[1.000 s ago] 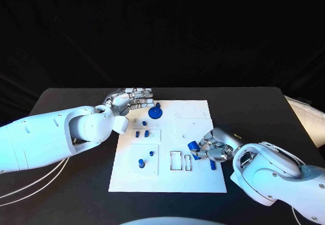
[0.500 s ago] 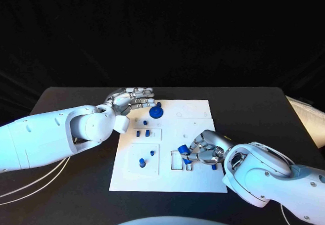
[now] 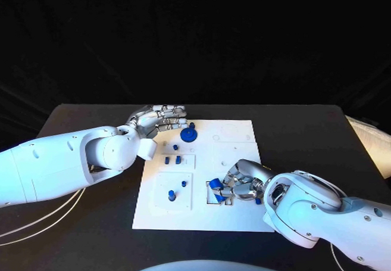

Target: Assemble the parts on the task board

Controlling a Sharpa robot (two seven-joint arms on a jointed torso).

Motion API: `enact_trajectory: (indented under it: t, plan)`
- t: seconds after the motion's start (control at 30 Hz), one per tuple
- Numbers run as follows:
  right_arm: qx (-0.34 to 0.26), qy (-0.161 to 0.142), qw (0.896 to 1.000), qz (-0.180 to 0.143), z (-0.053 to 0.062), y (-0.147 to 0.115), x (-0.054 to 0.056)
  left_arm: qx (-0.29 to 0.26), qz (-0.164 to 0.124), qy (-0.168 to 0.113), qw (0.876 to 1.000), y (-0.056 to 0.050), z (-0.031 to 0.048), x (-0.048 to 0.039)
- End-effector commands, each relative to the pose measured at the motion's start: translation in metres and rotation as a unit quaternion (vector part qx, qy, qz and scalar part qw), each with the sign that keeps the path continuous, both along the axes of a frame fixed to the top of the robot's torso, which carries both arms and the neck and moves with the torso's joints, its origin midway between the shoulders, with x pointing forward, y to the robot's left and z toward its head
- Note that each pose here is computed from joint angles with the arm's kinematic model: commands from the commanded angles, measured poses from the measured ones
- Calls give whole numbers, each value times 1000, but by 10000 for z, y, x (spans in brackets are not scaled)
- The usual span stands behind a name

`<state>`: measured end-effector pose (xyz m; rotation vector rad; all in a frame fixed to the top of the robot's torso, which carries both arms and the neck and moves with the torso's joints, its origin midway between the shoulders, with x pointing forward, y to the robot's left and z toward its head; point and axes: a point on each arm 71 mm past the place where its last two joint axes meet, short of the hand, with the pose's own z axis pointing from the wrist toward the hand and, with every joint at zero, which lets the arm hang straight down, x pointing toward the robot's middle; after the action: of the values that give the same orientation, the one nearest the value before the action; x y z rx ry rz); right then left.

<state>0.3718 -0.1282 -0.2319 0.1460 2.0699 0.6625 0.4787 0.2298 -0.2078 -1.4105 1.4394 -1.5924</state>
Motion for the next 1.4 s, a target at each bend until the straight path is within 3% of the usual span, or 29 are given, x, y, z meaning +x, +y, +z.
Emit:
enact_trajectory:
  t: [0.03, 0.43, 0.93, 1.2, 1.4]
  plan:
    - [-9, 7, 1000, 5, -23, 11, -1, -5, -10, -5, 1000, -25, 13, -6]
    - [-23, -37, 999, -7, -13, -32, 77, -6, -11, -4, 1000, -27, 13, -8]
    - [-16, -56, 998, 1, 28, -63, 45, -4, -14, -6, 1000, -31, 14, -7]
    - [-3, -77, 997, -23, 122, -360, 17, -3, -13, -6, 1000, -18, 13, -6]
    - [-41, -79, 996, -22, 142, -637, 6, -3, -12, -6, 1000, -8, 14, -7]
